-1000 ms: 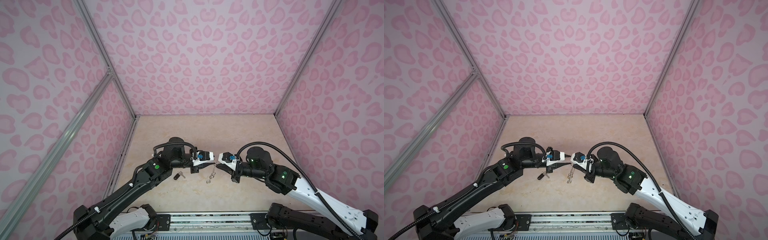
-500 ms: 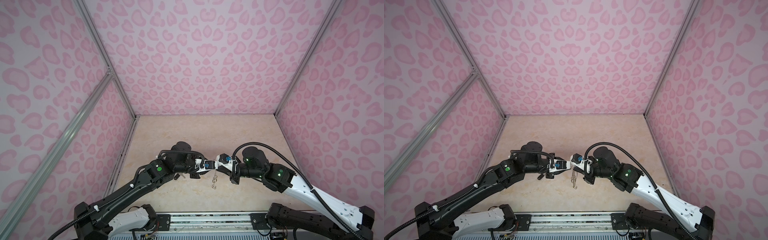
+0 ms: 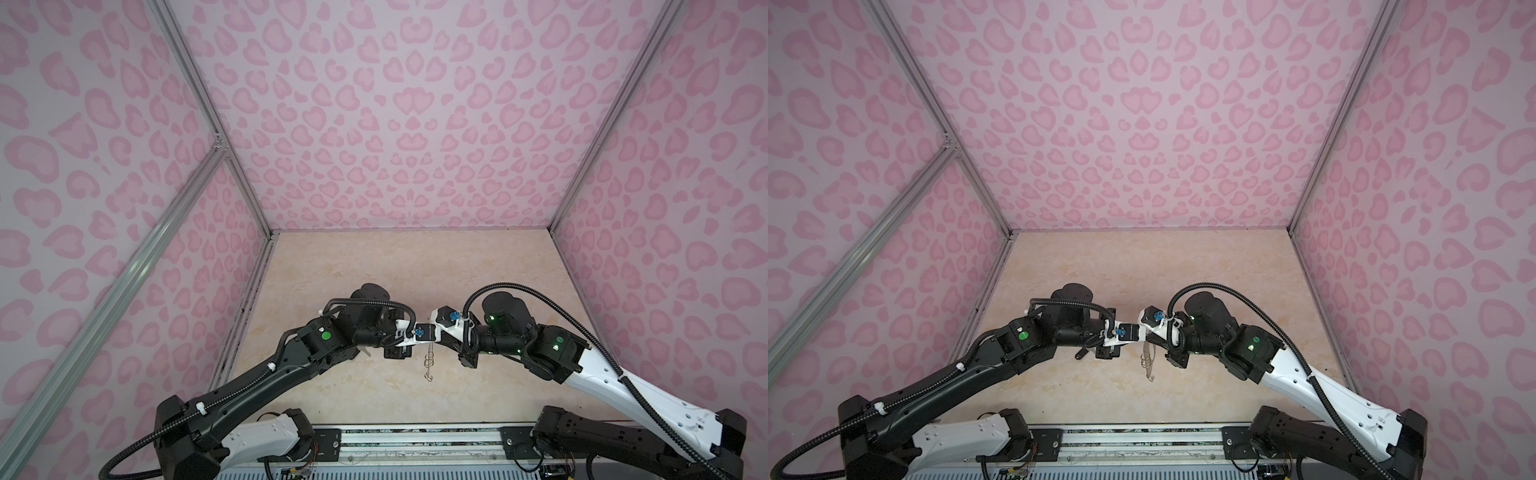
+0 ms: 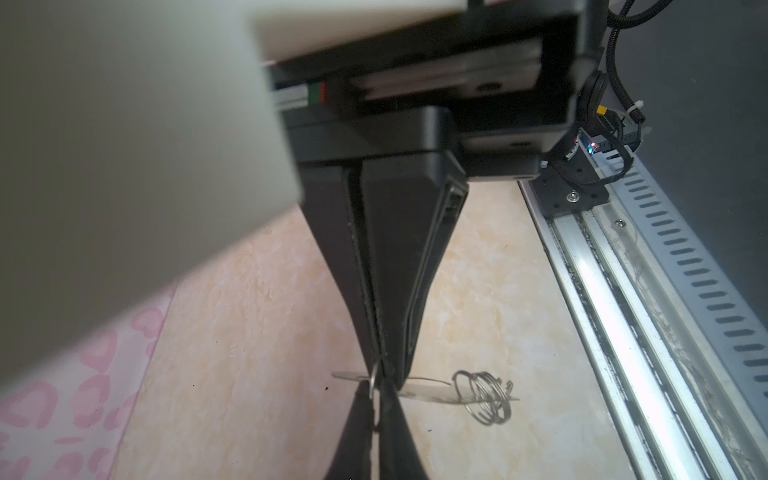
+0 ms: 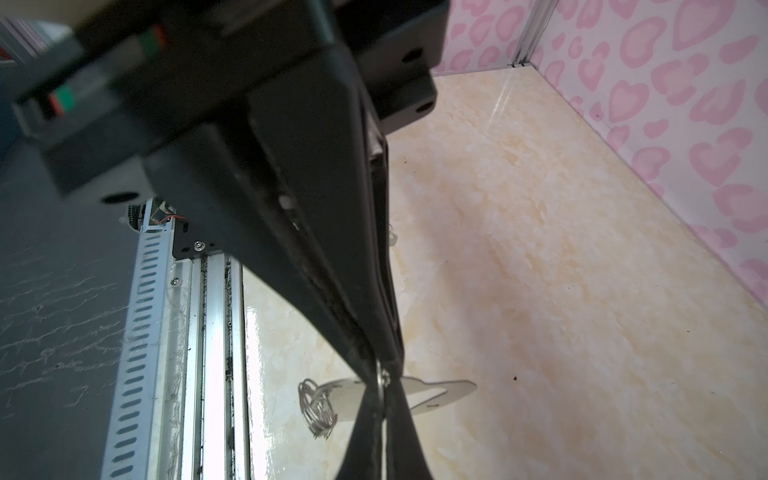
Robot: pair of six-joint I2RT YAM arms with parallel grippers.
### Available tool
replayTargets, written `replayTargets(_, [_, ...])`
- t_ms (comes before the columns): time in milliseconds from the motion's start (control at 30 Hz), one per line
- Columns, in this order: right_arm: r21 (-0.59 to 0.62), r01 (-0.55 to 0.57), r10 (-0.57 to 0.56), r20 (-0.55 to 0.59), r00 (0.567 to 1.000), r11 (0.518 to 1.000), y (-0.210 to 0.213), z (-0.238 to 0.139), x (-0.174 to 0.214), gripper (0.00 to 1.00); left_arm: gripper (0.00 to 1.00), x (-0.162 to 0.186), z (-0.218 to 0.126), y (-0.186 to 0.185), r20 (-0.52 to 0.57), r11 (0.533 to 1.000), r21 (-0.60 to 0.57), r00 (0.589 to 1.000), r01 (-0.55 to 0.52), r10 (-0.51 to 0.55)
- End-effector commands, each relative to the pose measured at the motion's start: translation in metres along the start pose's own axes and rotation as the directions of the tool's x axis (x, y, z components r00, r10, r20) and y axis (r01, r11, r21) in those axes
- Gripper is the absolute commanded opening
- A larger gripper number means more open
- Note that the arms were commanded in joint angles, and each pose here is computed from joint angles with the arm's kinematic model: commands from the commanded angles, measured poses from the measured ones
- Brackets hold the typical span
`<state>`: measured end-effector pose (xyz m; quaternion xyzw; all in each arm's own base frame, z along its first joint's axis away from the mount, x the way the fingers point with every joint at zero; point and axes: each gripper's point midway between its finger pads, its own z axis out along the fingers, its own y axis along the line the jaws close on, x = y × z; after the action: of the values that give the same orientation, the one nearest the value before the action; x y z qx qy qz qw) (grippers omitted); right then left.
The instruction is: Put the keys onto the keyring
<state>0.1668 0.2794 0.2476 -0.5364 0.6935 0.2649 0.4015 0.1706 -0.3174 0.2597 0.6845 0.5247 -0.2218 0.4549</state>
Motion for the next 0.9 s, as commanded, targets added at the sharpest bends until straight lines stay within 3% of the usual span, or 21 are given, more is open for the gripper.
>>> replayTargets(0, [-0.009, 0.016, -0.016, 0.012, 1.0, 1.0, 0.002, -0.001, -0.004, 0.0, 0.03, -0.01, -0.002, 0.006, 0.035, 1.0, -0.018, 0.999, -0.014, 0.015])
replayTargets(67, [0.04, 0.009, -0.009, -0.011, 1.0, 0.999, -0.005, -0.004, 0.002, 0.07, 0.03, -0.01, -0.003, 0.006, 0.04, 1.0, -0.026, 0.999, -0.005, 0.006])
replayTargets(133, [0.121, -0.01, 0.014, -0.026, 1.0, 0.993, -0.017, -0.008, 0.008, 0.23, 0.03, -0.007, -0.004, 0.007, 0.045, 0.999, -0.033, 0.999, 0.015, -0.014])
replayTargets(233, [0.247, -0.092, 0.101, -0.021, 0.995, 0.965, -0.038, -0.018, 0.013, 0.37, 0.03, -0.005, -0.007, 0.011, 0.073, 0.997, -0.053, 0.996, 0.06, -0.057])
replayTargets(367, [0.375, -0.273, 0.285, 0.025, 0.958, 0.886, -0.06, -0.03, 0.025, 0.41, 0.03, 0.0, -0.014, 0.018, 0.126, 0.989, -0.092, 0.987, 0.115, -0.103])
replayTargets(467, [0.438, -0.401, 0.415, 0.068, 0.907, 0.804, -0.069, -0.032, 0.044, 0.4, 0.03, 0.008, -0.017, 0.023, 0.151, 0.98, -0.121, 0.979, 0.157, -0.139])
replayTargets(733, [0.675, -0.571, 0.671, 0.151, 0.726, 0.467, -0.118, -0.05, 0.119, 0.41, 0.03, 0.004, -0.026, 0.027, 0.24, 0.974, -0.143, 0.961, 0.174, -0.136])
replayTargets(833, [0.709, -0.594, 0.725, 0.17, 0.668, 0.381, -0.13, -0.052, 0.14, 0.4, 0.03, 0.001, -0.028, 0.026, 0.26, 0.978, -0.129, 0.957, 0.167, -0.129])
replayTargets(867, [0.714, -0.593, 0.732, 0.167, 0.661, 0.372, -0.132, -0.051, 0.143, 0.4, 0.03, 0.001, -0.027, 0.025, 0.262, 0.978, -0.124, 0.956, 0.167, -0.13])
